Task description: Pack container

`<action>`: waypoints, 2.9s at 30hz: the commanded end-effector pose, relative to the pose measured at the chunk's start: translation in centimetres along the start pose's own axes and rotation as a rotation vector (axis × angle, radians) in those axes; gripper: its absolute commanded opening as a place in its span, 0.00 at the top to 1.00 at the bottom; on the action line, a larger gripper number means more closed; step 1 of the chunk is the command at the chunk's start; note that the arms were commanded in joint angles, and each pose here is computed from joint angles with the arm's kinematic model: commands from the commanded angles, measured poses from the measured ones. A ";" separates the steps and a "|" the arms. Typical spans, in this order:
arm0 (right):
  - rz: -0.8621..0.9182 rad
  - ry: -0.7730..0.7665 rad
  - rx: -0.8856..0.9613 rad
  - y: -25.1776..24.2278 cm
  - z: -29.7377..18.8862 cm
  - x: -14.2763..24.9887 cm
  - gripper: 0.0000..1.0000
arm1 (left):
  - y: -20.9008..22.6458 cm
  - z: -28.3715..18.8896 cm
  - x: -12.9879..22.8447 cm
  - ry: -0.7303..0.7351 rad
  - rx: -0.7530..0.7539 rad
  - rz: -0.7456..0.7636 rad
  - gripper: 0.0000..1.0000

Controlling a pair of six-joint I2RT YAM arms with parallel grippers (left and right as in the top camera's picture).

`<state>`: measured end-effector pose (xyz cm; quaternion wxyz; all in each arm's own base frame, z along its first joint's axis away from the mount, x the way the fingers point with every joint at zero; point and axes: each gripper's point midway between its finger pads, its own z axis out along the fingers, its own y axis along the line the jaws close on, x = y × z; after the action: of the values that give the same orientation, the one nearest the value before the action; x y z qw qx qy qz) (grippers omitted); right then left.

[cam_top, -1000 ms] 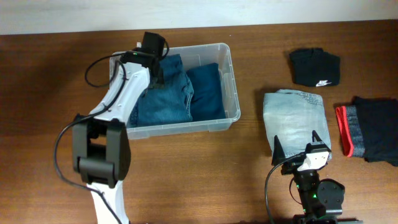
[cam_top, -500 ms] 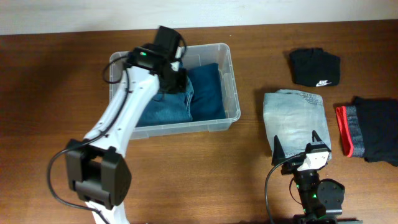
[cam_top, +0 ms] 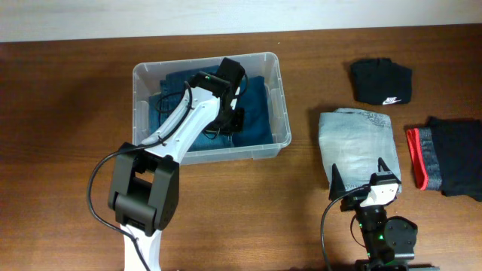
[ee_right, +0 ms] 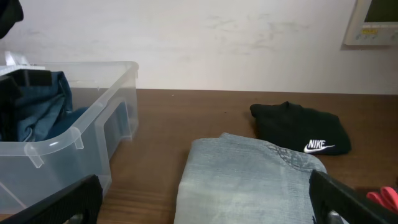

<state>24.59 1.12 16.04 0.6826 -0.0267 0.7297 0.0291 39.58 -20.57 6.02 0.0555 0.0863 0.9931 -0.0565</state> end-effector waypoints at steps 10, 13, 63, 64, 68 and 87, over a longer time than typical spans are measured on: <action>-0.002 -0.001 -0.004 0.0 0.0 0.2 0.02 | -0.3 -10.0 -5.7 -0.264 -0.028 0.014 0.99; -0.002 -0.001 -0.004 0.0 0.0 0.2 0.01 | 1.6 -10.3 -6.1 -0.295 -0.126 -0.038 0.99; -0.002 -0.001 -0.004 0.0 0.0 0.2 0.02 | 2.3 -6.0 4.1 0.077 -0.004 -0.116 0.99; -0.002 -0.001 -0.004 0.0 0.0 0.2 0.01 | 2.4 -5.7 4.2 0.077 -0.005 -0.116 1.00; -0.002 -0.001 -0.004 0.0 0.0 0.2 0.01 | 2.5 -4.2 4.4 0.076 -0.004 -0.116 0.99; -0.002 -0.001 -0.004 0.0 0.0 0.2 0.01 | 3.5 -11.4 -0.5 -0.191 -0.076 -0.108 0.96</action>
<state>24.59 1.12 16.04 0.6826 -0.0264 0.7298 0.0294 37.88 -17.00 11.85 0.0709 0.0330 0.9956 -0.0511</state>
